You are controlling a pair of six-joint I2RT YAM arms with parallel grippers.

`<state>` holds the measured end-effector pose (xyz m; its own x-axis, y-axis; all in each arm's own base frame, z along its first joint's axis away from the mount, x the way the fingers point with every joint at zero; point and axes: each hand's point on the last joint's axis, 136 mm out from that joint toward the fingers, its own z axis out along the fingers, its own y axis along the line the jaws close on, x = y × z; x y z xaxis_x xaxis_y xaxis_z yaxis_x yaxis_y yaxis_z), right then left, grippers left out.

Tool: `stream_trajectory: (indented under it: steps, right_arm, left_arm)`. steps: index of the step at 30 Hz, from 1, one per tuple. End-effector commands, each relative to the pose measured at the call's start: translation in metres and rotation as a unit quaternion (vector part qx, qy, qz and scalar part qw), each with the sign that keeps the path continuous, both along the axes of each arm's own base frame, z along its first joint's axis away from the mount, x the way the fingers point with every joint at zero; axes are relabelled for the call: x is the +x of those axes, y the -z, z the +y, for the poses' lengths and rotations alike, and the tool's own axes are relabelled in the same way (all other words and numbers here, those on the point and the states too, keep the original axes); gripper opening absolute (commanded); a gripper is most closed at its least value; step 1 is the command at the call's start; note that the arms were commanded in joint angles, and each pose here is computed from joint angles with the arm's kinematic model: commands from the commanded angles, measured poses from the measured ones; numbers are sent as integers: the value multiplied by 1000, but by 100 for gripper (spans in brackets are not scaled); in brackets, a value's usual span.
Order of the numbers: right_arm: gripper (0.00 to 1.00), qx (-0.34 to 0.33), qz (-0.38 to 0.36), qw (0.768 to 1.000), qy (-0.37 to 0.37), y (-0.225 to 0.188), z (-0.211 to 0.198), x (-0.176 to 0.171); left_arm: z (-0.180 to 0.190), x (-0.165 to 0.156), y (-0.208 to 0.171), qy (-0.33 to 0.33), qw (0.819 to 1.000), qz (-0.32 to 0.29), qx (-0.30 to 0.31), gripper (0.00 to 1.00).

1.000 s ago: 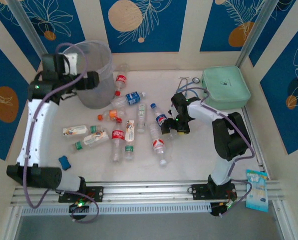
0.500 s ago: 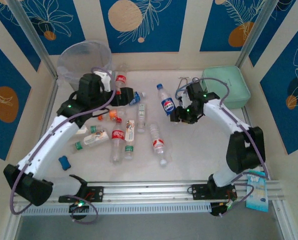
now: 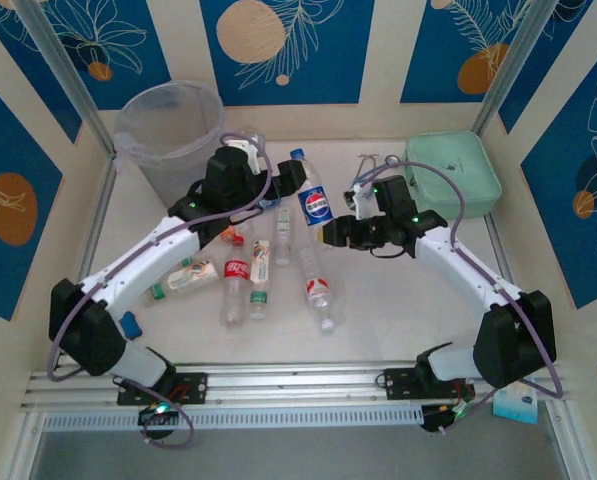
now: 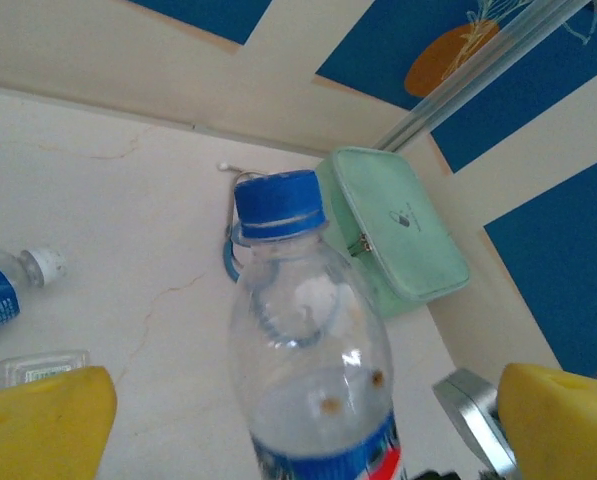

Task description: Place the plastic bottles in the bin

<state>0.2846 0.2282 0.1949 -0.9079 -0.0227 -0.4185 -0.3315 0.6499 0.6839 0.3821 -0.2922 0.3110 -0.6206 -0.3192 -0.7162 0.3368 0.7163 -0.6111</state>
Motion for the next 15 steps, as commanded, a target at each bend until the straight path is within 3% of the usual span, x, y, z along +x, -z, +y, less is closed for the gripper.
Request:
stream_trajectory:
  steps: [1, 7, 10, 15]
  right_arm:
    - [22, 28, -43, 999, -16, -27, 10, -6]
    - [22, 20, -53, 998, -24, -28, 16, -12]
    - [22, 11, -52, 998, -23, -23, 17, -13]
    - [24, 4, -60, 998, -20, -23, 17, -10]
  left_arm:
    - [-15, 6, -5, -1, 1000, -7, -12, 93]
    - [-19, 13, 1, -8, 1000, -8, -11, 82]
    - [-24, 11, 3, 1, 1000, -2, -19, 63]
    - [-23, 10, -2, 0, 1000, -7, -20, 48]
